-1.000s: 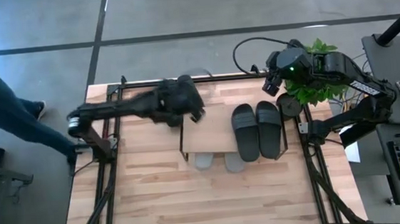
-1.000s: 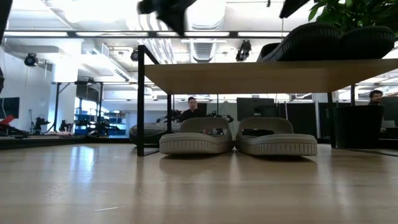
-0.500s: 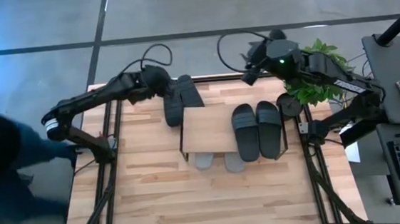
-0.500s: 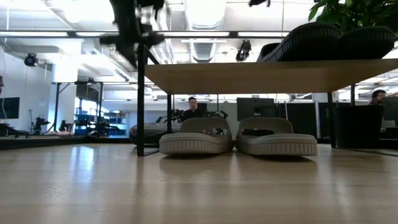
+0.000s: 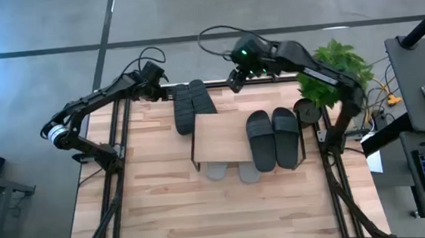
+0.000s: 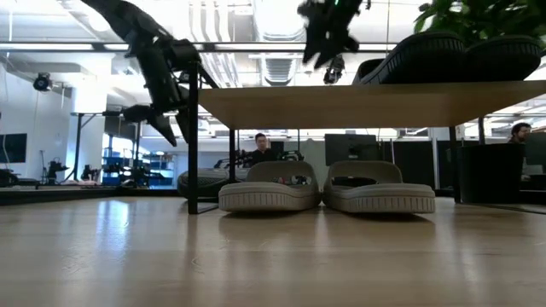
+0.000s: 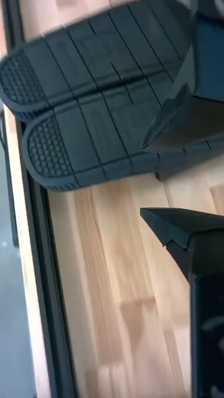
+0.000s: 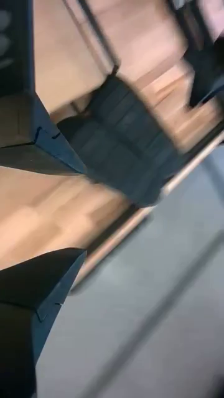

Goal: Pick and place slides into the shelf
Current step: Put the black slipper on the shelf

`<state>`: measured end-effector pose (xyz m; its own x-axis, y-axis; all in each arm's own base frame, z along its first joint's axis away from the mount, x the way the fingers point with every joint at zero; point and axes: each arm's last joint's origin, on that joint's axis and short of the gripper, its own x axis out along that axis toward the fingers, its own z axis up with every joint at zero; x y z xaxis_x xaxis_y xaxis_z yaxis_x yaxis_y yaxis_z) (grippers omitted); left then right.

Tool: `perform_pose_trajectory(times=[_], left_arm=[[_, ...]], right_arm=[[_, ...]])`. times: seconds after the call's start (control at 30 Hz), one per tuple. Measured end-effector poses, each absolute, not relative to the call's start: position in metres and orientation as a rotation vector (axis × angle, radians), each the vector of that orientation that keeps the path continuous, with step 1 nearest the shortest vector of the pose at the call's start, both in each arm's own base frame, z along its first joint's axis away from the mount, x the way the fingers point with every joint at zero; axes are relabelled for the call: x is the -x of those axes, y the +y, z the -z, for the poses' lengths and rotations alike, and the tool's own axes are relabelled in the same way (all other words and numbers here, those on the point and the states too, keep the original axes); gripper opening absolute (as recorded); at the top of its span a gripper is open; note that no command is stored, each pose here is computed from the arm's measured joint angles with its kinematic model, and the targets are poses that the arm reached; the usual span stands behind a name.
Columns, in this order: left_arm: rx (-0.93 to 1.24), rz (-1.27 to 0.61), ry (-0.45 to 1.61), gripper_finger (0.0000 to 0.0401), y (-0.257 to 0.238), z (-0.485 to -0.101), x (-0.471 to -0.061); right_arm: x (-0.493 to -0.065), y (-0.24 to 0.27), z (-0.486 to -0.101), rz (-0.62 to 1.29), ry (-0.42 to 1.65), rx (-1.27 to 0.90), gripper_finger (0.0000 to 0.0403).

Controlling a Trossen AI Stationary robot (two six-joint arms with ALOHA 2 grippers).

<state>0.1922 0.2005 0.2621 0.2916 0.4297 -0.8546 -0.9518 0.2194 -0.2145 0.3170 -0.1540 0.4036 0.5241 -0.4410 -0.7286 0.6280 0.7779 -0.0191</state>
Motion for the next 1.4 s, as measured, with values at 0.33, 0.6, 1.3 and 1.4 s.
perform_pose_trajectory(times=[0.33,0.6,1.3,1.4], left_arm=[[1.053,-1.02,0.711,0.0141,0.218,-0.235,-0.166],[1.092,-0.742,0.444,0.0141,0.241,-0.218,-0.166],[1.2,-0.577,0.517,0.0141,0.27,-0.163,-0.168],[1.17,-0.54,0.524,0.0142,0.27,-0.163,-0.168]], right_arm=[[-0.329,-0.214,-0.384,0.694,0.92,-0.322,0.0194],[-0.334,-0.224,-0.383,0.663,0.945,-0.255,0.0194],[-0.333,-0.223,-0.38,0.68,0.96,-0.272,0.0194],[-0.332,-0.222,-0.38,0.682,0.968,-0.278,0.0194]])
